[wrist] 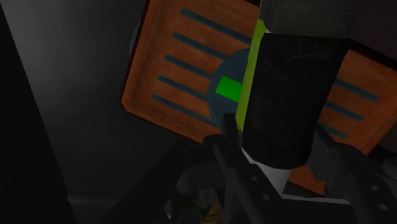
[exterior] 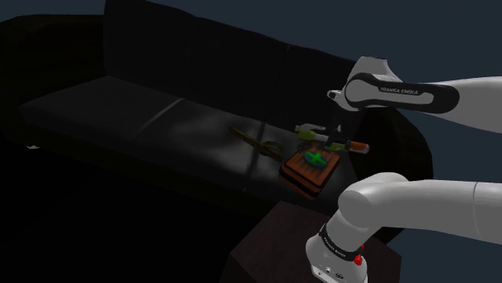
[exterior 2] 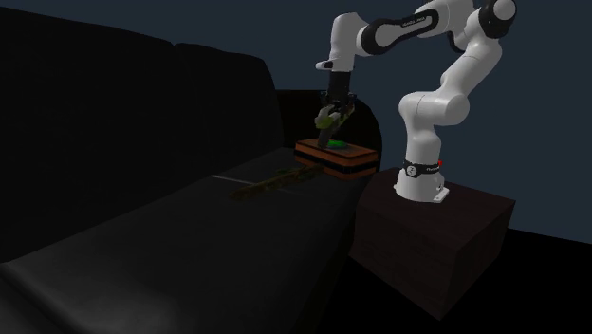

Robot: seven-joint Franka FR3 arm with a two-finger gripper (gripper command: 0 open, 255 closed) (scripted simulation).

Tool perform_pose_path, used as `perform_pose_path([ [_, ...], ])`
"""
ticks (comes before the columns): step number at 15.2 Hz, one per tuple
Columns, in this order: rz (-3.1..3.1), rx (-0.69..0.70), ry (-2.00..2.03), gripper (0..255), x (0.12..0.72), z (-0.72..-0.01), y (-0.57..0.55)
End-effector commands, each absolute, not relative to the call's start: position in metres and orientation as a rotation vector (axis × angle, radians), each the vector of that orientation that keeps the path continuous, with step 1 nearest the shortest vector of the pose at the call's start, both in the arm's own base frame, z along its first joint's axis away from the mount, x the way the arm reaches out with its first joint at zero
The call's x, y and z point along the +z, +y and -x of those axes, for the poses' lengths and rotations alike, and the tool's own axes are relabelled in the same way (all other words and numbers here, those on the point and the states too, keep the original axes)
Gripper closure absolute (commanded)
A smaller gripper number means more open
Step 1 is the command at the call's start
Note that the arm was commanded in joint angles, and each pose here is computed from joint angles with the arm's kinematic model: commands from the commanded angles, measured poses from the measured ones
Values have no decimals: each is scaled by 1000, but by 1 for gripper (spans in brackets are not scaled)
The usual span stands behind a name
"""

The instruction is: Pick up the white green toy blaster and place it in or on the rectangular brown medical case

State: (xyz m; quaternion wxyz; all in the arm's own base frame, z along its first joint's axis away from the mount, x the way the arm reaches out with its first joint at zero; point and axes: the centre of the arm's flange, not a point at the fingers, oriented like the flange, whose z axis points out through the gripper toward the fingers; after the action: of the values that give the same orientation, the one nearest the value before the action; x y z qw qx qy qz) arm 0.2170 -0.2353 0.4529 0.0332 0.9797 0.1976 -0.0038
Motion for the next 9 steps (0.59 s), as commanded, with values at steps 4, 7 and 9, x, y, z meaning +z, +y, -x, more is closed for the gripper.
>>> perform_pose_path([
  [4, -3018, -15, 613, 255, 429, -216, -234],
  [7, -3018, -15, 613, 255, 429, -216, -234],
  [9, -3018, -15, 613, 255, 429, -216, -234],
])
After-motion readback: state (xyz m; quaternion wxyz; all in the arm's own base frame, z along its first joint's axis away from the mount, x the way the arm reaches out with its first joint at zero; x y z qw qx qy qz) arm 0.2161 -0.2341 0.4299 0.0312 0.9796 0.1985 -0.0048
